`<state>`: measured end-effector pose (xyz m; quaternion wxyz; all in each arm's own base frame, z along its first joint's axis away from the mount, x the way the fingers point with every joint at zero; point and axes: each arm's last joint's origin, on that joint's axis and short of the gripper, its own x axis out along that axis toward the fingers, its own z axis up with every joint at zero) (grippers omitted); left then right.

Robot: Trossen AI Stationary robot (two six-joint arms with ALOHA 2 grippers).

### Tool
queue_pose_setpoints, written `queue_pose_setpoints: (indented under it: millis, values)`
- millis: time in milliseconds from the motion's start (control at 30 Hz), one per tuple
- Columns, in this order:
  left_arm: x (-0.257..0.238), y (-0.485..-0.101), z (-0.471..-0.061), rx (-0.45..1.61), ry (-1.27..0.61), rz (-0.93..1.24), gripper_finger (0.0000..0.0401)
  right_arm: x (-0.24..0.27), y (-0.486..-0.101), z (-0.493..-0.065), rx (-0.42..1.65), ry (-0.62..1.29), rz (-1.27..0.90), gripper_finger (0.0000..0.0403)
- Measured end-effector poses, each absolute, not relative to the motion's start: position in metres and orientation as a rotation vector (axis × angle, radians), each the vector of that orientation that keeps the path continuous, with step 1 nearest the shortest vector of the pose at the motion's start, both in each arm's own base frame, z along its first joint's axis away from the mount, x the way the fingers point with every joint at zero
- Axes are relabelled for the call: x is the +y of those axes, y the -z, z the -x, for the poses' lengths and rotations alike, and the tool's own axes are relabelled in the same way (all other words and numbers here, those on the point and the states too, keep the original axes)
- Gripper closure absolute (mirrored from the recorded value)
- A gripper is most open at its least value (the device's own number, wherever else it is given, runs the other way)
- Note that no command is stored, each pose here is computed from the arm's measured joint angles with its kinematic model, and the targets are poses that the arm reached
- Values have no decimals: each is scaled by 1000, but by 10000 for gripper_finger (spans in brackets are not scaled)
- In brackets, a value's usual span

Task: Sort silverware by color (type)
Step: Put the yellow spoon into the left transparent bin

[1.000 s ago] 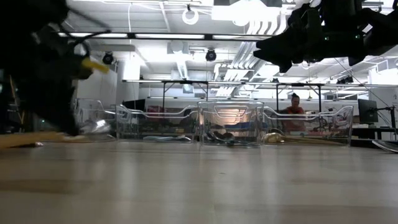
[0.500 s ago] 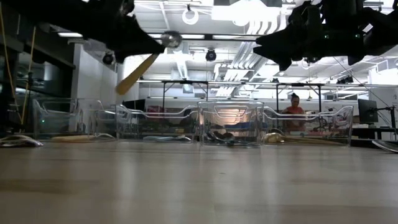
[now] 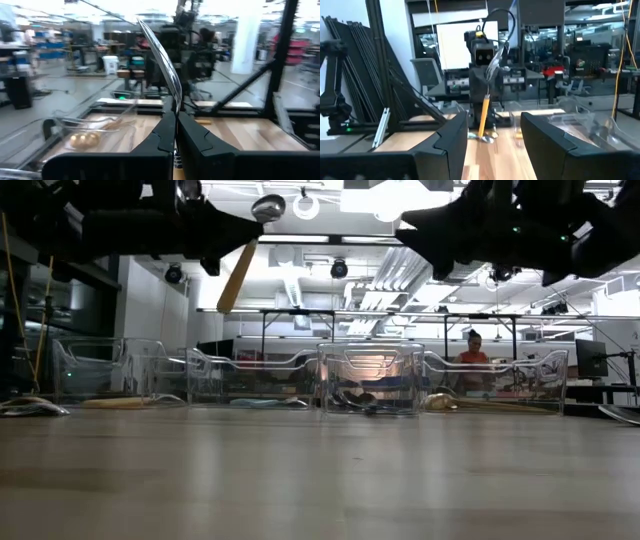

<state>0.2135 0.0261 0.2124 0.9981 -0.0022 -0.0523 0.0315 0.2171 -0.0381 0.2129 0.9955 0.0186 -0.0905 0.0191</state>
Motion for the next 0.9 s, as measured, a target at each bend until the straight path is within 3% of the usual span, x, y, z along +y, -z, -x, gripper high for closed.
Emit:
queue_pose_setpoints:
  millis: [433, 900]
  values:
    - [24, -217, -213, -154, 1, -17, 401, -43, -217, -268, -66, -54, -23, 234]
    - [24, -218, -213, -159, -4, -25, 401, -43, -219, -271, -65, -54, -31, 234]
